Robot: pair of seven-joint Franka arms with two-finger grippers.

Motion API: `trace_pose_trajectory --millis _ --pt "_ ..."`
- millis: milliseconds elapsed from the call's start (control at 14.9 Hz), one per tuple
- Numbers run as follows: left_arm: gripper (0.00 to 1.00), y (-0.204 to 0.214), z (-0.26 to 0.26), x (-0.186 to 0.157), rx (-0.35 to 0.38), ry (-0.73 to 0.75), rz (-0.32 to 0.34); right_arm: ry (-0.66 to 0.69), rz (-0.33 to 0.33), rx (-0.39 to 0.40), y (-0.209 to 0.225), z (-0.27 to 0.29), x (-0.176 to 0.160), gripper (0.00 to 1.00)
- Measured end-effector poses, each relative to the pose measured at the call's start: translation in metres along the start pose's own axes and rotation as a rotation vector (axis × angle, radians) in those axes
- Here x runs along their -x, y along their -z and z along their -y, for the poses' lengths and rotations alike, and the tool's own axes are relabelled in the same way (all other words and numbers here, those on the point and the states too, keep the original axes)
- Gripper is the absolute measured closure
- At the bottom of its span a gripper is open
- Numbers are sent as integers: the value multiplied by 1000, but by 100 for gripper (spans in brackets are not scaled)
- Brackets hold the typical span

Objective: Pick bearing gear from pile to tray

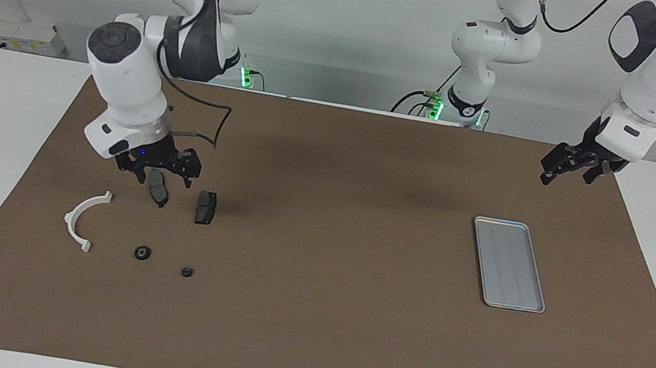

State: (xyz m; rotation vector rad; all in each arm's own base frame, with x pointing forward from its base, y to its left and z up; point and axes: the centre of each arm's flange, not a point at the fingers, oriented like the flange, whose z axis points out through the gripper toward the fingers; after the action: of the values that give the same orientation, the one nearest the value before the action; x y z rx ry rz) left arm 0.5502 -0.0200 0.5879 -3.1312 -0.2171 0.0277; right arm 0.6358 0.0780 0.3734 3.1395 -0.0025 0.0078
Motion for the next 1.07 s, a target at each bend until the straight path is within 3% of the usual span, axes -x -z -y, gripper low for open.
trace_pose_trajectory --millis 536,1072 --pt "0 0 0 0 0 0 0 -13 36 74 -77 10 -50 0" --pt "0 0 0 0 0 0 0 -2 8 75 -88 22 -75 0"
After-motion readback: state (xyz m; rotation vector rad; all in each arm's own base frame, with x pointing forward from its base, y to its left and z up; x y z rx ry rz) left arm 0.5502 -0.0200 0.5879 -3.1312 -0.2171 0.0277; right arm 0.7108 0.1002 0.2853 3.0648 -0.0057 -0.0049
